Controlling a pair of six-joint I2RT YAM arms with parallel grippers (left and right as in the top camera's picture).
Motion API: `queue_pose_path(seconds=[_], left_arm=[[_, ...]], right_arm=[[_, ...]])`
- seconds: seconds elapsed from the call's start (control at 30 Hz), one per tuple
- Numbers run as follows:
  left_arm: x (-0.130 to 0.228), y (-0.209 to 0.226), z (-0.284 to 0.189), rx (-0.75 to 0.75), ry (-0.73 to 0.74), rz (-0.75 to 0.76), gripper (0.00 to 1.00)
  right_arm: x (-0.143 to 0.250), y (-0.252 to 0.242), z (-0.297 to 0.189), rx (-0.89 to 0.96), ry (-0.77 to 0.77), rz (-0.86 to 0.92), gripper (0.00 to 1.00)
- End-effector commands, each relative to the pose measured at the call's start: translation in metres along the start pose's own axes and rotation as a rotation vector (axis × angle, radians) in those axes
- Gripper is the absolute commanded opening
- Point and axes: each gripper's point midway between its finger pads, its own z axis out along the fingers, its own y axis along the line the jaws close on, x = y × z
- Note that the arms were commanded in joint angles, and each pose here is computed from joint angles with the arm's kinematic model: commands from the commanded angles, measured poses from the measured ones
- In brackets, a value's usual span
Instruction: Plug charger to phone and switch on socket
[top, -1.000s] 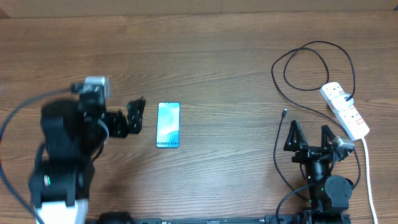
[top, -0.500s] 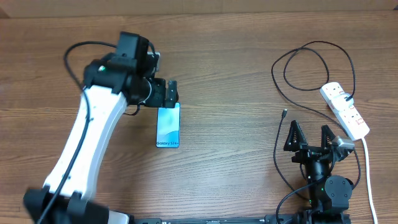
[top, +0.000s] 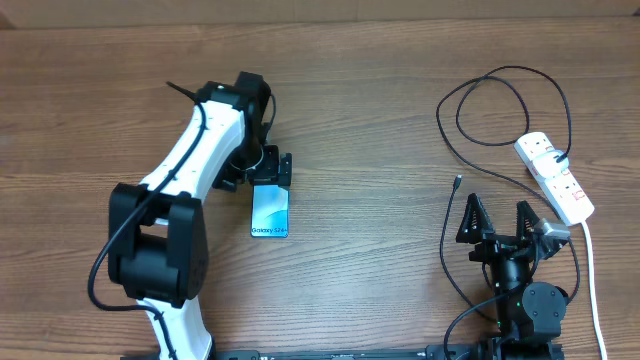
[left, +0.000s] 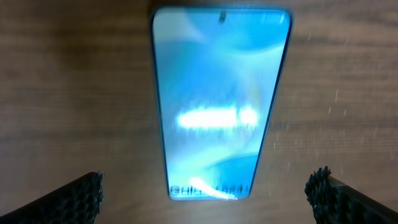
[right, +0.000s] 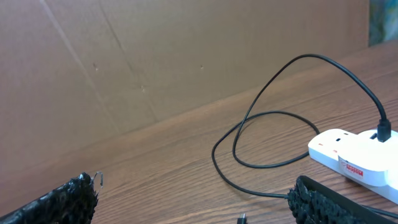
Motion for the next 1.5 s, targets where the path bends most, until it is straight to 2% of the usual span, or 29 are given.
queue_pose_path(seconds=[0.0, 0.23, 0.7, 0.73, 0.9, 1.0, 1.3, 1.47], left_arm=[[-0.001, -0.004, 0.011, -0.041, -0.023, 0.004, 0.99], [0.010, 0.002, 0.039, -0.082, -0.013, -0.081, 0.99], [0.027, 0.000, 0.077, -0.044, 0.010, -0.063, 1.00], [0.029, 0.001, 0.079, -0.045, 0.011, -0.048, 0.98], [0.028, 0.000, 0.081, -0.043, 0.006, -0.017, 0.74], [0.027, 0.000, 0.081, -0.041, -0.001, -0.017, 0.54], [0.024, -0.001, 0.078, -0.036, -0.003, -0.021, 0.52], [0.015, -0.009, 0.061, -0.008, -0.012, -0.022, 0.48]], right_arm=[[0.002, -0.002, 0.000, 0.005, -0.001, -0.007, 1.00], [0.002, -0.002, 0.000, 0.005, -0.001, -0.007, 1.00], [0.002, -0.002, 0.000, 0.005, -0.001, -0.007, 1.00], [0.002, -0.002, 0.000, 0.006, -0.001, -0.008, 1.00], [0.002, -0.002, 0.000, 0.005, -0.001, -0.007, 1.00], [0.002, -0.002, 0.000, 0.005, -0.001, -0.007, 1.00], [0.002, -0.002, 0.000, 0.005, -0.001, -0.008, 1.00], [0.002, -0.002, 0.000, 0.005, -0.001, -0.007, 1.00]])
